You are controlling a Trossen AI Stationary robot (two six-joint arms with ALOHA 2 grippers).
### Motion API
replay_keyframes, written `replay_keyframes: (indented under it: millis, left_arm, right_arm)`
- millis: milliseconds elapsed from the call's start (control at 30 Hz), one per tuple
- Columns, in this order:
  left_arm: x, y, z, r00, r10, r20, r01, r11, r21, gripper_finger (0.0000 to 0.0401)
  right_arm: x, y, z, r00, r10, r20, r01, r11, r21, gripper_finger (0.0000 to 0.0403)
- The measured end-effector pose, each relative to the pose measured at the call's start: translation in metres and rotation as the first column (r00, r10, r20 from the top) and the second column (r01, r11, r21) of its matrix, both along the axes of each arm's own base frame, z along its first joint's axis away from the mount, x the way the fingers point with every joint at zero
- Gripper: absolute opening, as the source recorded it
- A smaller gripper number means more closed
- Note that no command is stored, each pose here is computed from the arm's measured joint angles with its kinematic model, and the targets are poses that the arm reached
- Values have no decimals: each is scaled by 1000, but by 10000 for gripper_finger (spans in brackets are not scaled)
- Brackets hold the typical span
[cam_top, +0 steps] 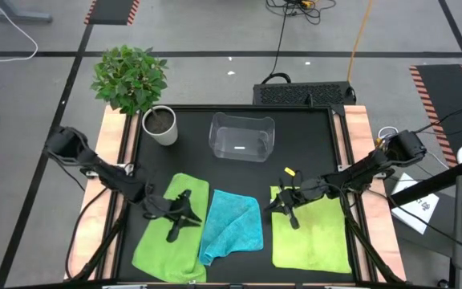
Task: Fold microfiber towels
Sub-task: Fold the blue microfiber cloth
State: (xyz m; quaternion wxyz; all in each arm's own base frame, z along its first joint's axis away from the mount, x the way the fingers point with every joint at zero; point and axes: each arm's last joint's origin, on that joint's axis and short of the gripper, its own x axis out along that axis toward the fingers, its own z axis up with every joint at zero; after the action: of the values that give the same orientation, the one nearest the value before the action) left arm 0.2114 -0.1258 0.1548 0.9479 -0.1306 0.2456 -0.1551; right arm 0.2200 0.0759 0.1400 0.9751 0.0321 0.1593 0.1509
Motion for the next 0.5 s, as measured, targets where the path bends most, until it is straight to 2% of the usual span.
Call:
replay_keyframes:
  millis: [167,333,500]
  left_arm:
    - [-7,-20,6,993,-96,73,100,993,-59,160]
    - [-12,-30,9,997,-49,67,56,993,-101,232]
    - [-5,-50,21,997,-69,40,72,994,-77,258]
  right_arm:
    - [0,0,0,1000,0,-2,0,1000,-1,0]
    - [0,0,0,1000,1,-3,-1,1000,-3,0]
    - [0,0,-1,1000,2,-7,-2,1000,-10,0]
